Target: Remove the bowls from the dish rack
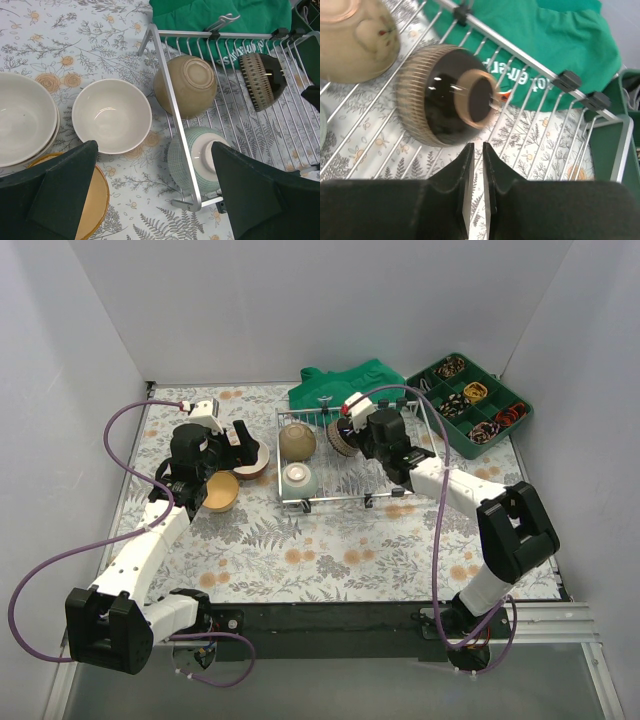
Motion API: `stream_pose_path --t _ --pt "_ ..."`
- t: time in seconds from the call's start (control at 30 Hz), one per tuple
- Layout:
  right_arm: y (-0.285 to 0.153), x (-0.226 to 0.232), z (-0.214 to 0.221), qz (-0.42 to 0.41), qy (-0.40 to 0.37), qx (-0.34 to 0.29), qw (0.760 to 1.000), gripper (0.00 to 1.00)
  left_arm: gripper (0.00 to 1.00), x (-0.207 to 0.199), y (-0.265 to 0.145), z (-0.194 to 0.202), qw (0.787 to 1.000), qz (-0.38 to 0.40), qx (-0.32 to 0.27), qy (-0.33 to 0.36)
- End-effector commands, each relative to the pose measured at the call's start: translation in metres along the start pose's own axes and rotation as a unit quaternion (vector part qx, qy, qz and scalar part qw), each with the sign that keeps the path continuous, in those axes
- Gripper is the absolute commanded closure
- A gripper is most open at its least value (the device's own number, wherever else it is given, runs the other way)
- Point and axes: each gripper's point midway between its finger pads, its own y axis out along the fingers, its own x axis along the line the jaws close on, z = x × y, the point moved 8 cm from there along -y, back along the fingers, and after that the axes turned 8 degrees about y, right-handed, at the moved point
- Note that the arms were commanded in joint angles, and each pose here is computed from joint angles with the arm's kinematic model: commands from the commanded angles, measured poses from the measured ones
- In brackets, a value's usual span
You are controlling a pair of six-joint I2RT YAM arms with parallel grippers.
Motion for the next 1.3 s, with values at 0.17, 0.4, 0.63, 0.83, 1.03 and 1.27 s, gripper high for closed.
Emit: stream_pose_path --t 0.17,0.4,0.63,0.83,1.03,1.27 --pt "-0.013 -0.025 -0.031 -0.012 0.109 -0.049 0.993 0.79 0.02 -0.003 -0.003 -0.001 1.000 0.010 -0.009 0.002" --pt "-0.008 -0.017 -0.031 -0.059 0.042 -0.041 0.997 0.41 0.02 -0.003 -0.002 -0.001 1.000 0.011 -0.008 0.001" --pt "0.009 -0.009 -0.031 -0.051 -0.152 -0.011 0.987 0.15 0.02 -0.003 -0.002 0.000 1.000 0.011 -0.006 0.001" --pt "0.022 0.000 -0.021 -0.028 -0.317 0.026 0.948 0.02 0.02 -0.003 -0.001 0.000 1.000 0.011 -0.005 0.002" --pt "0.031 0.019 -0.015 -0.052 -0.377 0.031 0.924 0.02 0.02 -0.002 -0.001 0.000 1.000 0.010 -0.005 0.002" --pt "0.045 0.030 -0.010 -0.057 -0.395 0.032 0.916 0.01 0.02 -0.002 -0.001 0.001 1.000 0.011 -0.003 0.003"
